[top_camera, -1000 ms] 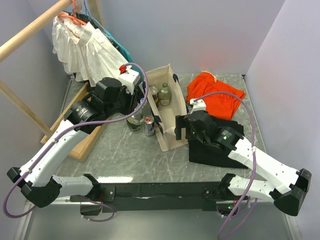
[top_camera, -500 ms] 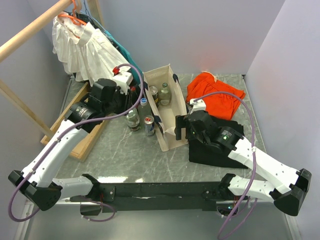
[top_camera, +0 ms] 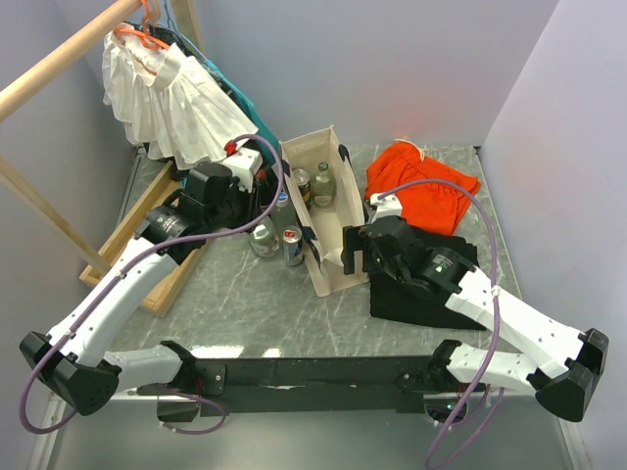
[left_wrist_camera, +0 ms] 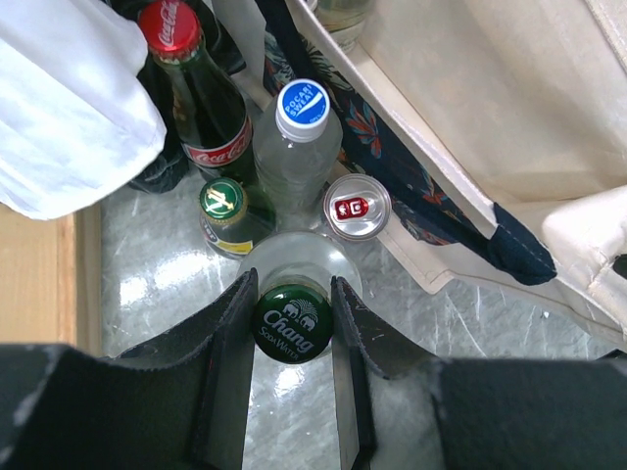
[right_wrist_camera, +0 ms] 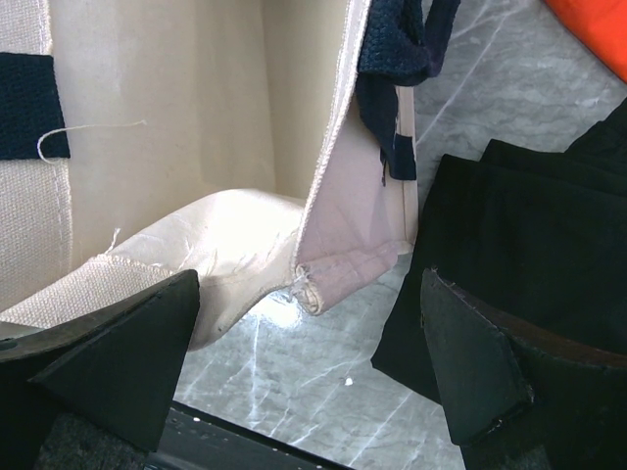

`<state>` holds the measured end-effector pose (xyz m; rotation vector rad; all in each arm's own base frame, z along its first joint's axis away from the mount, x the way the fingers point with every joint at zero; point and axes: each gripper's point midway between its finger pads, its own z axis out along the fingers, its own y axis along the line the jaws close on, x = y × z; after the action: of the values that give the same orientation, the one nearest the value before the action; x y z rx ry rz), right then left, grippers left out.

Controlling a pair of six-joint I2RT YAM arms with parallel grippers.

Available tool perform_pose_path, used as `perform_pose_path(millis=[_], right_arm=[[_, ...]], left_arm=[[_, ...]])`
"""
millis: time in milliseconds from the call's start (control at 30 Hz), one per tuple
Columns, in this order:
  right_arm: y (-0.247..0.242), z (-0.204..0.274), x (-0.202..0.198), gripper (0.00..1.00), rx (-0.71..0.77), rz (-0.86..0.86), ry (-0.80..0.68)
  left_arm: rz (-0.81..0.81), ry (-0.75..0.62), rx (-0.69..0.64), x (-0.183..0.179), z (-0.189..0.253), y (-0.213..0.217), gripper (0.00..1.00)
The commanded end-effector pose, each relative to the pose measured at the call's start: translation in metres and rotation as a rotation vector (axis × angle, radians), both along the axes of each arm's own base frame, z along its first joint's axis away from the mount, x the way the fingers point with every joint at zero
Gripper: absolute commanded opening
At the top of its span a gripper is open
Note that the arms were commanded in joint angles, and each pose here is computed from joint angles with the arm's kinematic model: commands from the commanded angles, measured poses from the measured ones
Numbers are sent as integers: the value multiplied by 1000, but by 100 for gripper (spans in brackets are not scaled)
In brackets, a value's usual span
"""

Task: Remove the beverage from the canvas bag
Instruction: Place the drink at the center of the board.

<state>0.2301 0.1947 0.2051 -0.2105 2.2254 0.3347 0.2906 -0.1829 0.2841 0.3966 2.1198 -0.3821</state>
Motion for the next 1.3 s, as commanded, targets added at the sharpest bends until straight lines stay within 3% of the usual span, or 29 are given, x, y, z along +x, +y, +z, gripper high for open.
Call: perform_pose_path(millis=[0, 1267], right_arm=[[5, 4, 1, 100, 1, 20, -9], [-4, -3, 1, 100, -27, -14, -14]], left_arm=[[-6, -196, -167, 9, 62, -10, 1], [48, -92, -108, 35, -19, -19, 1]])
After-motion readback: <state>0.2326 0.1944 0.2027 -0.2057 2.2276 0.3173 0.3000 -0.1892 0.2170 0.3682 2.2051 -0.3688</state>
